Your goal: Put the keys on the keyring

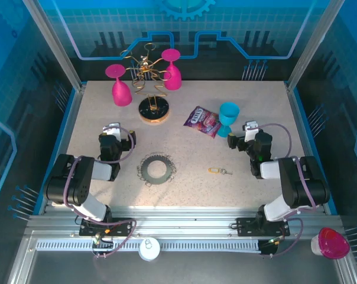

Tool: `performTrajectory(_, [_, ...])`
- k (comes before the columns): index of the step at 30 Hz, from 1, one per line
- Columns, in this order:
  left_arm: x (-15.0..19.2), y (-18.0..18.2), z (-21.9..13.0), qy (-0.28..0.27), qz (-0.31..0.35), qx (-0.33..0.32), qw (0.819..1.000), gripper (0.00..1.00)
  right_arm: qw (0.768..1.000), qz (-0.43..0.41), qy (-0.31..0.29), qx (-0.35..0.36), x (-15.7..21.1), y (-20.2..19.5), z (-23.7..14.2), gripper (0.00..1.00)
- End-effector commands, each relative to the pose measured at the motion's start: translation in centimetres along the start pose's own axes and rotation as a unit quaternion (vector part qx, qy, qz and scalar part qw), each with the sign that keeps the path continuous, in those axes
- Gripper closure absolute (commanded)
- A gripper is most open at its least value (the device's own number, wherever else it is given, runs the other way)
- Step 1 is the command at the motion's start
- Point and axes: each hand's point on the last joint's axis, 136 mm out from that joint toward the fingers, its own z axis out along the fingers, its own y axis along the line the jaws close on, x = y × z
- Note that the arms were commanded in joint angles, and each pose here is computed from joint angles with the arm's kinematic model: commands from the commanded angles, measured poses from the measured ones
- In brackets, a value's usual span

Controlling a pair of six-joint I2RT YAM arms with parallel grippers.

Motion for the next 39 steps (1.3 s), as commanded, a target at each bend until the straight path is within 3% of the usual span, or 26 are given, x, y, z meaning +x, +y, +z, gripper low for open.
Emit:
performTrajectory(1, [-1.4,-0.6,0.1,-0.016,-0.002,0.017,1.000,0.01,1.000,-0.005,-0.013,0.003,-1.0,-0.1,0.2,0.00])
performTrajectory(33, [-1.3,-0.5,0.1,-0.014,-0.006,0.017,1.000,0.01,0.999,0.013,-0.027,-0.019,-1.1,-0.4,-0.3,0.00])
performTrajectory(39, [-4.5,-0.1,-2.6,-0.044,-0.012,0.013,0.999,0.01,0.998,0.021,-0.051,0.004,-3.7,-1.0,-3.2,0.00])
